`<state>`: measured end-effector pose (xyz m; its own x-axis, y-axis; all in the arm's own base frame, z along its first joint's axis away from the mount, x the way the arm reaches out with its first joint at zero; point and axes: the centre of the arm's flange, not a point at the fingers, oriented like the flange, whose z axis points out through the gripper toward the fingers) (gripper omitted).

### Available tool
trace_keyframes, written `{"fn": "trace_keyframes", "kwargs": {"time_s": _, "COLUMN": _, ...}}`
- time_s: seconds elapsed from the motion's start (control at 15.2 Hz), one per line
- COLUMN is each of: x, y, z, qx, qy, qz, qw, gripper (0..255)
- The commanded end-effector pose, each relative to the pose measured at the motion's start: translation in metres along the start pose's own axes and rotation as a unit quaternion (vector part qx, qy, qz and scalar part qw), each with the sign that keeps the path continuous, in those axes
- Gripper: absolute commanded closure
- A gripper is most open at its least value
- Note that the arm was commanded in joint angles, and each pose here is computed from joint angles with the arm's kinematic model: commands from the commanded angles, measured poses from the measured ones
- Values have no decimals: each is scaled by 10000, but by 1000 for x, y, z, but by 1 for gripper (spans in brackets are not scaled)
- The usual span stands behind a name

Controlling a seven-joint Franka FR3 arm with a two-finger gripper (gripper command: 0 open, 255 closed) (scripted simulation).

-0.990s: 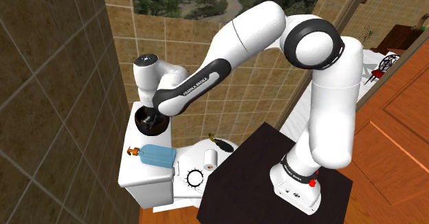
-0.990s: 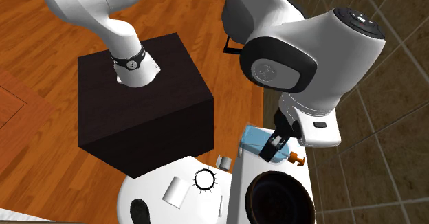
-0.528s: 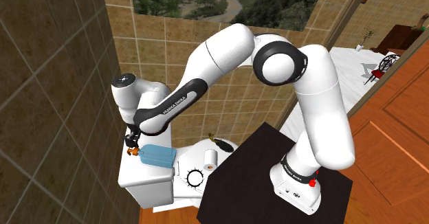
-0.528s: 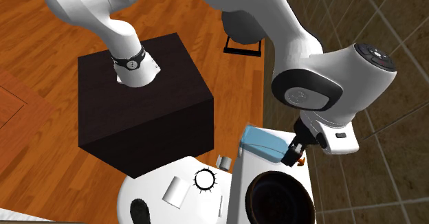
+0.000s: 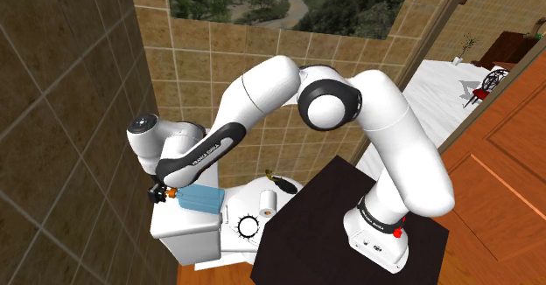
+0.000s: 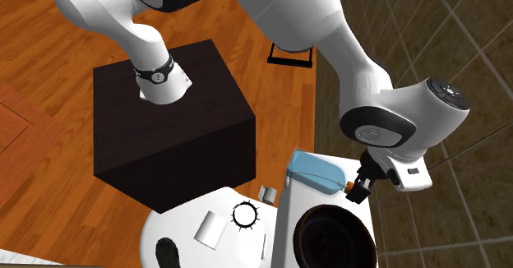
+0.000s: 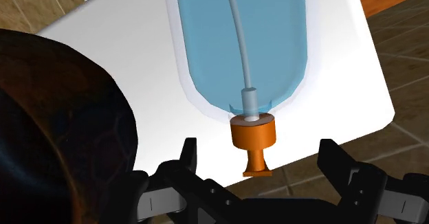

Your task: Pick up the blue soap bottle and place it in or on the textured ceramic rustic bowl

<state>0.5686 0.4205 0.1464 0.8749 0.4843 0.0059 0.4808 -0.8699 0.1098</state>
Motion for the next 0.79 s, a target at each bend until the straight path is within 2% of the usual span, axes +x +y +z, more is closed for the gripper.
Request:
{"fn": "trace_keyframes", "kwargs": {"time_s": 0.0, "x": 0, "y": 0, "z": 10, "qx": -1, "qy": 2, "qz": -2, "qw": 10000, "gripper": 0}}
{"fn": "trace_keyframes", "kwargs": {"time_s": 0.2, "x": 0, "y": 0, "z": 24, "qx": -1, "qy": 2, "qz": -2, "qw": 10000, "gripper": 0}}
{"fn": "trace_keyframes", "kwargs": {"time_s": 0.66, "x": 0, "y": -1, "z": 24, "qx": -1, "qy": 1, "qz": -2, "qw": 10000, "gripper": 0}}
{"fn": "trace_keyframes", "kwargs": {"time_s": 0.73, "x": 0, "y": -1, "z": 24, "qx": -1, "qy": 1, "qz": -2, "qw": 10000, "gripper": 255}}
